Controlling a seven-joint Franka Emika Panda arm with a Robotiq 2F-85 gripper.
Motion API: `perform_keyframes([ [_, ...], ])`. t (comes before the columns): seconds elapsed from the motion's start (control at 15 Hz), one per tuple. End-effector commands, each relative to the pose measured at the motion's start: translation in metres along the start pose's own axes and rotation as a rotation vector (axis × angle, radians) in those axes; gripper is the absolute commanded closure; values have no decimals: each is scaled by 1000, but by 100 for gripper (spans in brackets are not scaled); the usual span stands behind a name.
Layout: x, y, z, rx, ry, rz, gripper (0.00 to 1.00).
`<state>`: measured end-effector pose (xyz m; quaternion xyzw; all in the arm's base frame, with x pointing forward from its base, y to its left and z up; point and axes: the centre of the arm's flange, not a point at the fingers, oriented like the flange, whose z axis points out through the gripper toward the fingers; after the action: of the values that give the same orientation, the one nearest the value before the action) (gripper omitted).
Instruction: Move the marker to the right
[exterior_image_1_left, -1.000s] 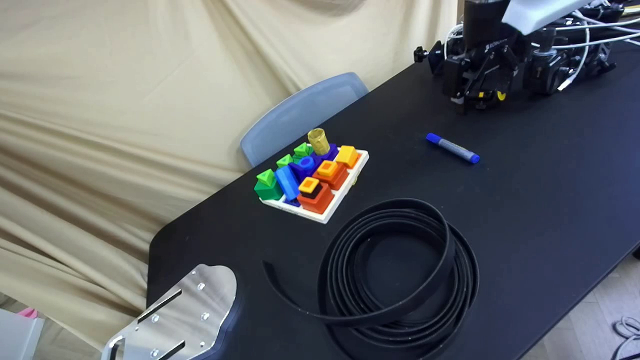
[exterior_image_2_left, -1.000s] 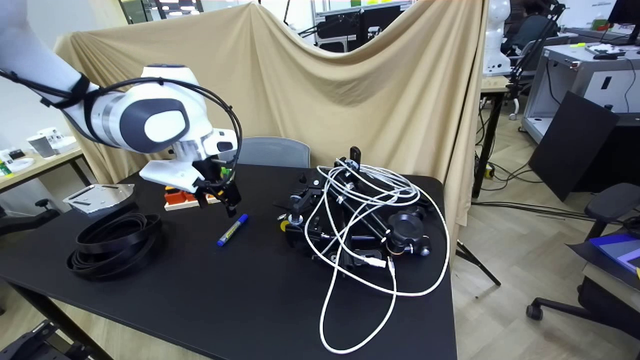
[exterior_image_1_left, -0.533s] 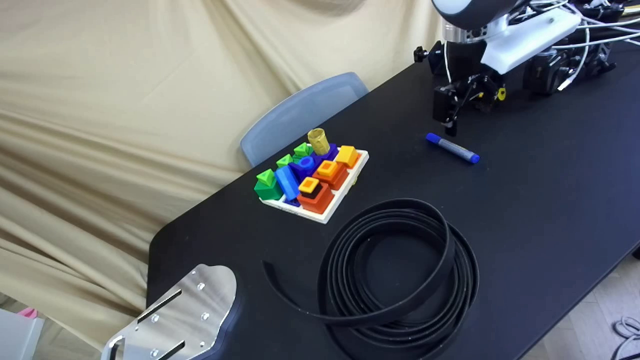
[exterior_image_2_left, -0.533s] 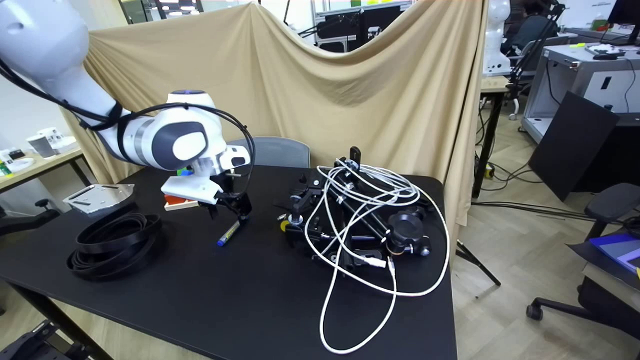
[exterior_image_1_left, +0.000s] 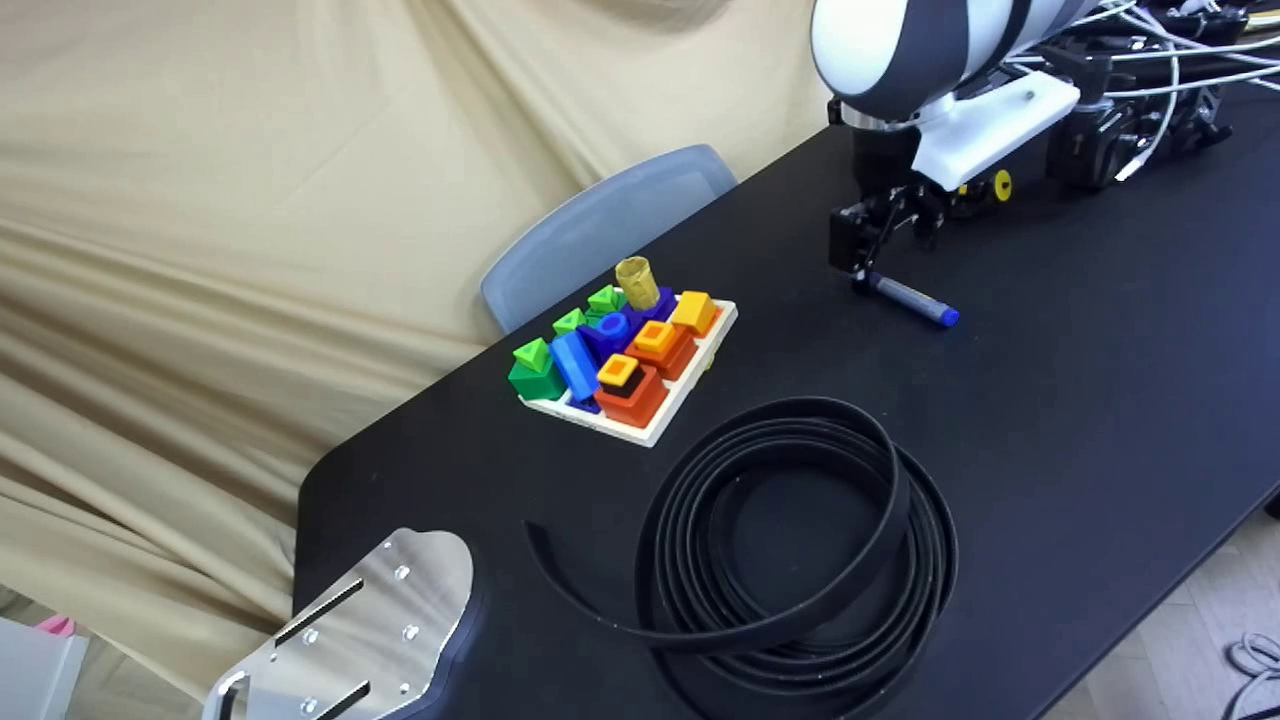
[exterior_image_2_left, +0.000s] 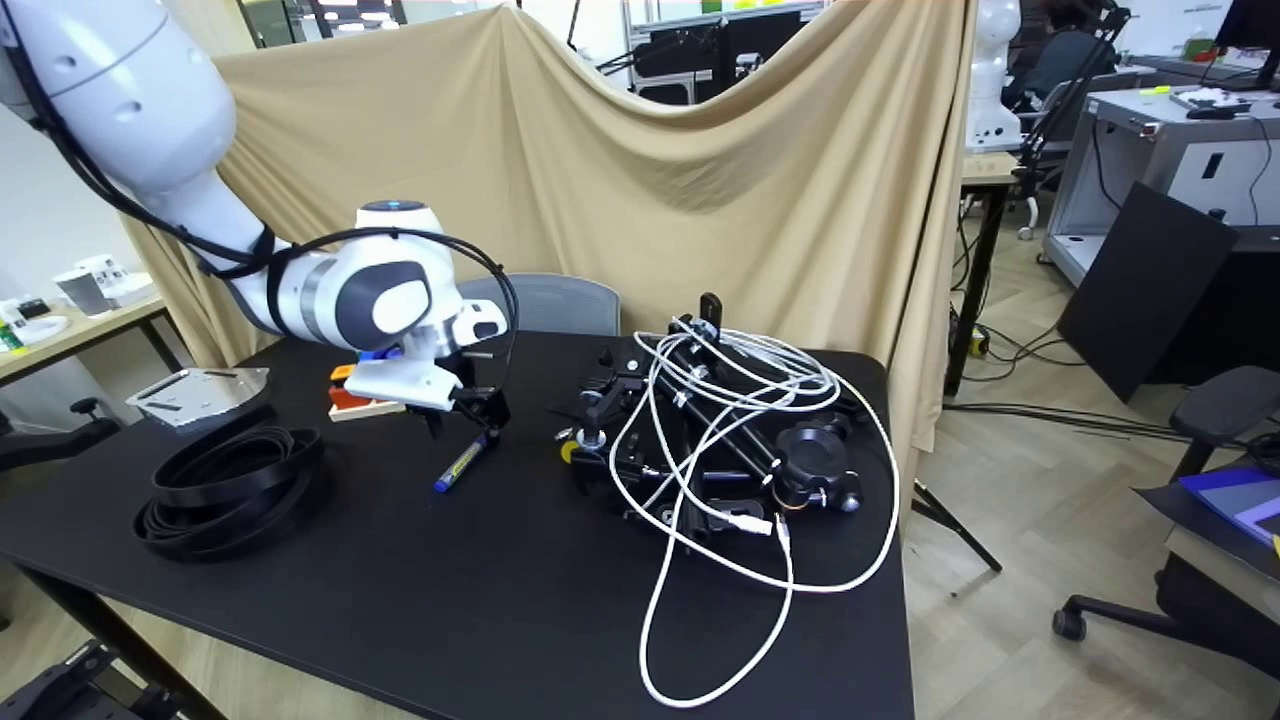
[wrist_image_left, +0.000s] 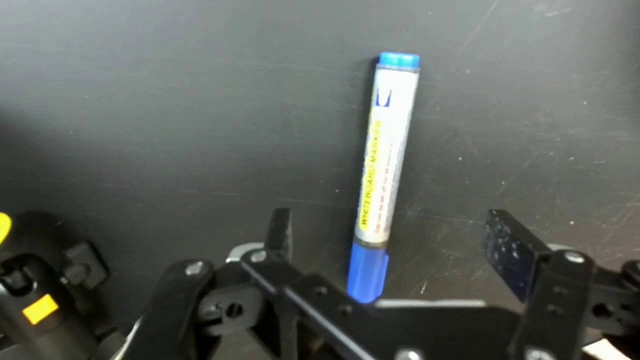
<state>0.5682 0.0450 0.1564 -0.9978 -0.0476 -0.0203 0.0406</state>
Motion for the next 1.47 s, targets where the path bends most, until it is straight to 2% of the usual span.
perform_keyframes([
  [0.0, 16, -3, 10, -3, -1, -25, 32],
  [0.2, 18, -2, 15, -7, -5, -29, 55],
  [0.6, 20, -2, 16, -11, -11, -36, 95],
  [0.67, 20, -1, 16, -12, -17, -36, 99],
  [0.8, 17, -1, 12, -14, -29, -29, 95],
  [1.0, 4, -1, -7, -22, -61, 1, 95],
  [1.2, -24, 0, -34, -31, -101, 58, 95],
  [1.4, -55, 5, -65, -63, -92, 135, 95],
])
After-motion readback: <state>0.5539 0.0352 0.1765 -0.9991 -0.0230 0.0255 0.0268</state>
